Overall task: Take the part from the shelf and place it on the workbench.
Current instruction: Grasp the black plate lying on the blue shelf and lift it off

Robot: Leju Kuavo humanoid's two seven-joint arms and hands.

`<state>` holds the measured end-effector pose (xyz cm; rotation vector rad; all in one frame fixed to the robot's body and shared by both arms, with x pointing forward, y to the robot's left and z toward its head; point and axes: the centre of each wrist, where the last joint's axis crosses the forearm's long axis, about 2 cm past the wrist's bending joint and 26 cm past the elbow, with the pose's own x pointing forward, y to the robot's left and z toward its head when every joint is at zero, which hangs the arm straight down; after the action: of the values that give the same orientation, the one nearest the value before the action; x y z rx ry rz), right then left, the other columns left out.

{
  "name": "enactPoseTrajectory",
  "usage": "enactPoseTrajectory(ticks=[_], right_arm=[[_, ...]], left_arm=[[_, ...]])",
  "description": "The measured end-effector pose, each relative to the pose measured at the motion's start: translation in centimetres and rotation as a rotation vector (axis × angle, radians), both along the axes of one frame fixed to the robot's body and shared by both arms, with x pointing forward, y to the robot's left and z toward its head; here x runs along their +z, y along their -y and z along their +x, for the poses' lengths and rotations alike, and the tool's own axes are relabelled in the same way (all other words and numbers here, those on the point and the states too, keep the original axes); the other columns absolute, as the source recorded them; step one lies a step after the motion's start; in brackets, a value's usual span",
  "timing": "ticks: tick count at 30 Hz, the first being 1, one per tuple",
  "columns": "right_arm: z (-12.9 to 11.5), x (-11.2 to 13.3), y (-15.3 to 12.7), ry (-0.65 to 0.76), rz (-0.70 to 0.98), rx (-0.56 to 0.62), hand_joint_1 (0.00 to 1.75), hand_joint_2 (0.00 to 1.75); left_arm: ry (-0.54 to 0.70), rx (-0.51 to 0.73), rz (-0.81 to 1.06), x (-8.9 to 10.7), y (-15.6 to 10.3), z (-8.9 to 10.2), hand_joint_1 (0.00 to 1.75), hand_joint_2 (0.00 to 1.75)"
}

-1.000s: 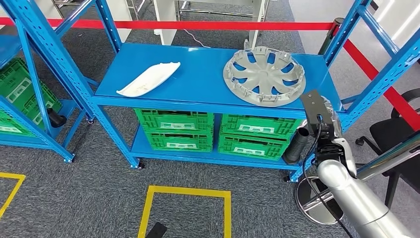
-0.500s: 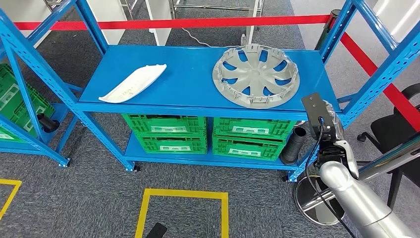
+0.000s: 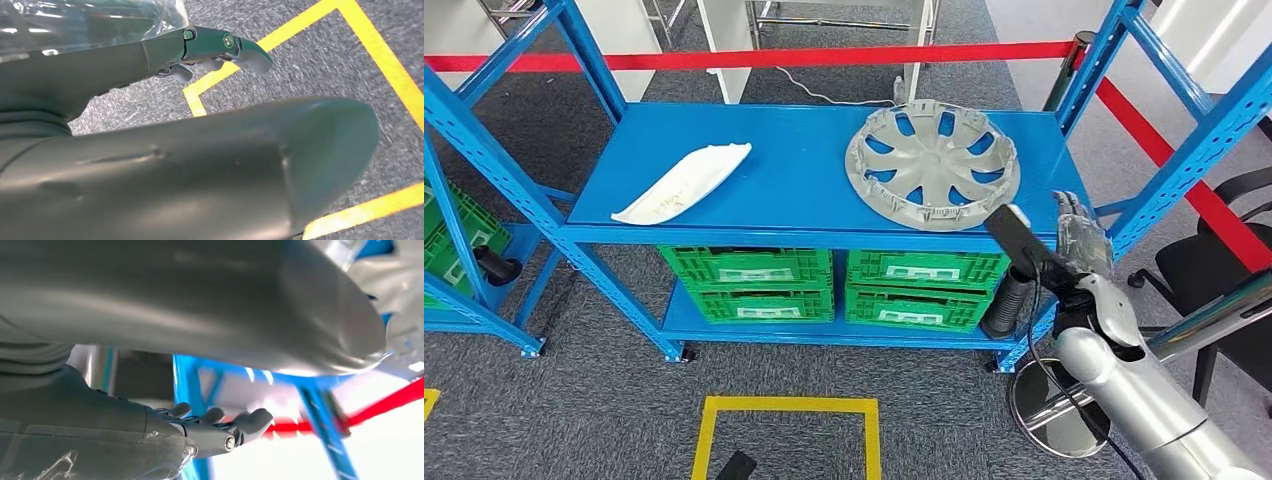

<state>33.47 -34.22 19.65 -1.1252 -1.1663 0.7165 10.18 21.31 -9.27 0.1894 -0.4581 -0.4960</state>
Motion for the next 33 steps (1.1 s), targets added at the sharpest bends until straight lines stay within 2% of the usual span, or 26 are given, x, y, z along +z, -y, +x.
enactPoseTrajectory(ticks=[3,7,33], right_arm=[[0.4,0.2,-0.3,-0.053,-0.256,0.016,0.0,0.0],[0.4,-0.1,-0.9,-0.094,-0.35,0.022,0.0,0.0],[0.6,0.3,-2.5,-0.102,-0.338,0.049,0.0,0.0]], left_arm=[[-0.003,-0.003,-0.006,0.0,0.0,0.1,0.0,0.0],[-0.007,-0.003,-0.01,0.0,0.1,0.0,0.0,0.0],[-0.021,0.002,-0.019,-0.1,0.1,-0.3,0.0,0.0]])
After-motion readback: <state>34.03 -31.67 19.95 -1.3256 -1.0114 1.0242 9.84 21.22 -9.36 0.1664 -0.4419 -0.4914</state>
